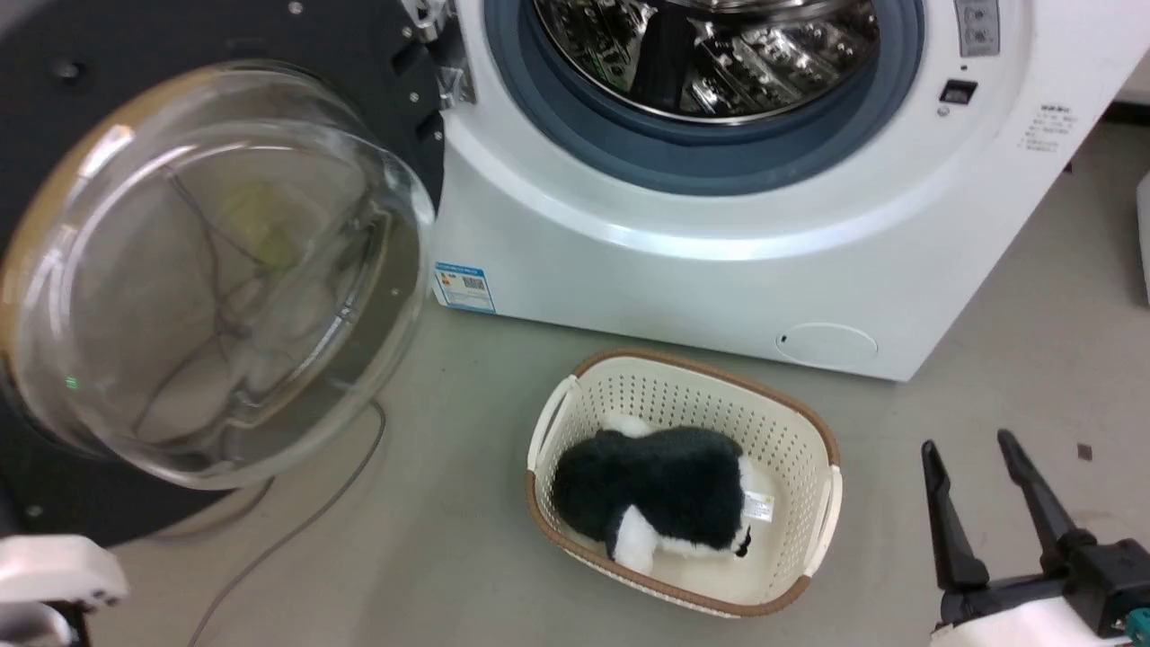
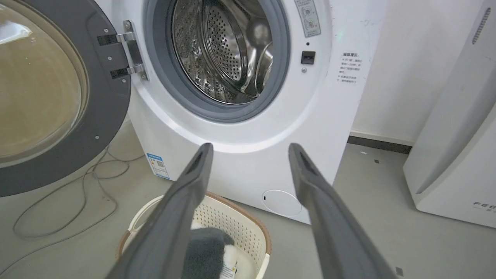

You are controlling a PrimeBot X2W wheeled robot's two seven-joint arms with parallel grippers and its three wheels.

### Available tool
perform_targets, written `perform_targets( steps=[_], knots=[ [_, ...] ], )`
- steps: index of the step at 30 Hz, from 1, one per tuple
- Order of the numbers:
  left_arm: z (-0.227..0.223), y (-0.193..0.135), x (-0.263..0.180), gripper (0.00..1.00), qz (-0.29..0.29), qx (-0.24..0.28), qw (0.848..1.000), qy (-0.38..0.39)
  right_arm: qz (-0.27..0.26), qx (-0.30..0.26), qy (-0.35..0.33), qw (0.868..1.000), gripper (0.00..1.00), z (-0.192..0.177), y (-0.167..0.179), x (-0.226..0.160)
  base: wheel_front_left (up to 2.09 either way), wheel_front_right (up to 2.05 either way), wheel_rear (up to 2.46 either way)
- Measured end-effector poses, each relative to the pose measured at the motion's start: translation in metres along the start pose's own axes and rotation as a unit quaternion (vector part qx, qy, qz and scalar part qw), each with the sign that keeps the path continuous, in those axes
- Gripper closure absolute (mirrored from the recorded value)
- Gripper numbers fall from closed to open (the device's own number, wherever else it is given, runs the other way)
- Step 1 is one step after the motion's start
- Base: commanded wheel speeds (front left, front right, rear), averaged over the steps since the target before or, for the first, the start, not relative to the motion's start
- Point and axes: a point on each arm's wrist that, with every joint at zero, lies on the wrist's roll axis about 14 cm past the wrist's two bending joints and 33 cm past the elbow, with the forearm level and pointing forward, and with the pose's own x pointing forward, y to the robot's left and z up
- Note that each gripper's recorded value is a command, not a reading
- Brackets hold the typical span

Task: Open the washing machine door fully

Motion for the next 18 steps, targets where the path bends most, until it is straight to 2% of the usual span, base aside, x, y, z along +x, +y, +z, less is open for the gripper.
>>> perform_targets(
  steps=[11, 18],
  knots=[
    [-0.013, 0.023, 0.042, 1.0, 0.047, -0.012, 0.998, 0.025, -0.014, -0.003, 0.005, 1.0, 0.0, -0.007, -0.011, 0.007, 0.0, 0.0, 0.0],
    [-0.015, 0.026, 0.059, 1.0, 0.063, -0.021, 0.997, 0.031, -0.021, -0.006, 0.006, 1.0, 0.0, -0.008, -0.016, 0.009, 0.0, 0.0, 0.0]
  ],
)
